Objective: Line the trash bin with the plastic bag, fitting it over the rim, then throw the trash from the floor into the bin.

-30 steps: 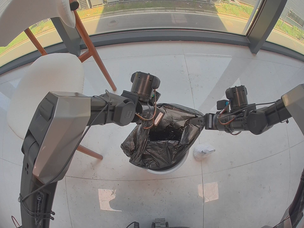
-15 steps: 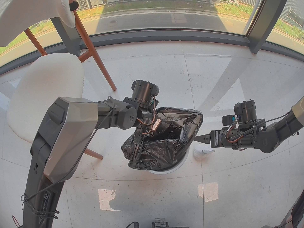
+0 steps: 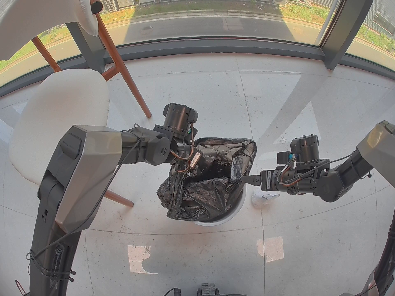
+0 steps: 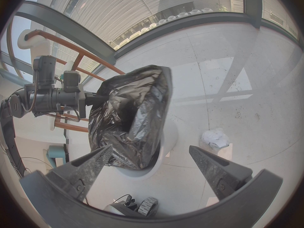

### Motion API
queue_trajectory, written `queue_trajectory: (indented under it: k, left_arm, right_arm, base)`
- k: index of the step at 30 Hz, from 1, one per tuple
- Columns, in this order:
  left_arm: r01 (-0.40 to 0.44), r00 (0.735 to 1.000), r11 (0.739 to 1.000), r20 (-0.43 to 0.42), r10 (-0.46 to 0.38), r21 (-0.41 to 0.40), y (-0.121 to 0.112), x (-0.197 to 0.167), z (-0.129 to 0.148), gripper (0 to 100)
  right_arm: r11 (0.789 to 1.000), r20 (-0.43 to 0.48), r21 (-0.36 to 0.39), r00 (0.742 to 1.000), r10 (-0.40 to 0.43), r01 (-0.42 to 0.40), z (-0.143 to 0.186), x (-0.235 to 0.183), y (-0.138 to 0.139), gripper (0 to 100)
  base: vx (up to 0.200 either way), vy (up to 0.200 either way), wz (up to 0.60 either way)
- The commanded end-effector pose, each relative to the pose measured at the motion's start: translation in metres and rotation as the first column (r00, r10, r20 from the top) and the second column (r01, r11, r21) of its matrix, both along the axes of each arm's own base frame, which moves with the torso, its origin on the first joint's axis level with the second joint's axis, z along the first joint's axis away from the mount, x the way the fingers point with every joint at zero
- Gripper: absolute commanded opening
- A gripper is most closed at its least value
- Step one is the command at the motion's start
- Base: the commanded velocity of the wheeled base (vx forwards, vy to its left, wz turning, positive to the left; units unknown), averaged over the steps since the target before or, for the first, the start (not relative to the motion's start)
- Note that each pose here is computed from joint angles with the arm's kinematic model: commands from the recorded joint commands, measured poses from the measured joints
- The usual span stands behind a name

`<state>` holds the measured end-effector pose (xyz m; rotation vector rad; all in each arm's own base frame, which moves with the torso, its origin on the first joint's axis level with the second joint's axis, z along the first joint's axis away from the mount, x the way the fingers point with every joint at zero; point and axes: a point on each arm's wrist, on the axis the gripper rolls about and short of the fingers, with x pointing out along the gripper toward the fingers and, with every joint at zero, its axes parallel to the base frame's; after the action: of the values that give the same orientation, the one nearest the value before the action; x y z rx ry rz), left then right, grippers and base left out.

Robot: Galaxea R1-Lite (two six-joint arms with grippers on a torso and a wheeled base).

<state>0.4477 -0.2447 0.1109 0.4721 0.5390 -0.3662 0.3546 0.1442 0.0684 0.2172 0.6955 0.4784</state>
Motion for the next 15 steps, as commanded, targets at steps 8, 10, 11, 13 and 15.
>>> queue_trajectory:
  k: [8, 10, 11, 13, 15]
  left_arm:
    - [-0.002, 1.0, 1.0, 0.0, 0.002, 0.0, 0.001, 0.0, 0.001, 0]
    - [-0.003, 1.0, 1.0, 0.0, 0.003, 0.001, 0.001, 0.0, 0.001, 0]
    - [-0.003, 1.0, 1.0, 0.0, 0.003, 0.0, 0.002, 0.001, 0.001, 0]
    - [-0.003, 1.0, 1.0, 0.0, 0.003, 0.0, 0.002, 0.001, 0.001, 0]
    - [-0.005, 1.0, 1.0, 0.0, 0.005, 0.0, 0.002, 0.001, 0.001, 0]
  right_arm:
    - [1.0, 0.04, 0.009, 0.999, -0.013, 0.012, -0.011, 0.034, 0.012, 100]
    - [1.0, 0.041, 0.01, 0.999, -0.013, 0.012, -0.015, 0.038, 0.014, 100]
    - [1.0, 0.041, 0.01, 0.999, -0.011, 0.011, -0.016, 0.04, 0.015, 100]
    - [1.0, 0.044, 0.012, 0.999, -0.007, 0.006, -0.018, 0.043, 0.018, 100]
    - [1.0, 0.047, 0.013, 0.999, -0.005, 0.005, -0.022, 0.047, 0.02, 100]
  base:
    - [0.0, 0.0, 0.0]
    - [0.0, 0.0, 0.0]
    - [0.0, 0.0, 0.0]
    - [0.0, 0.0, 0.0]
    - [0.0, 0.0, 0.0]
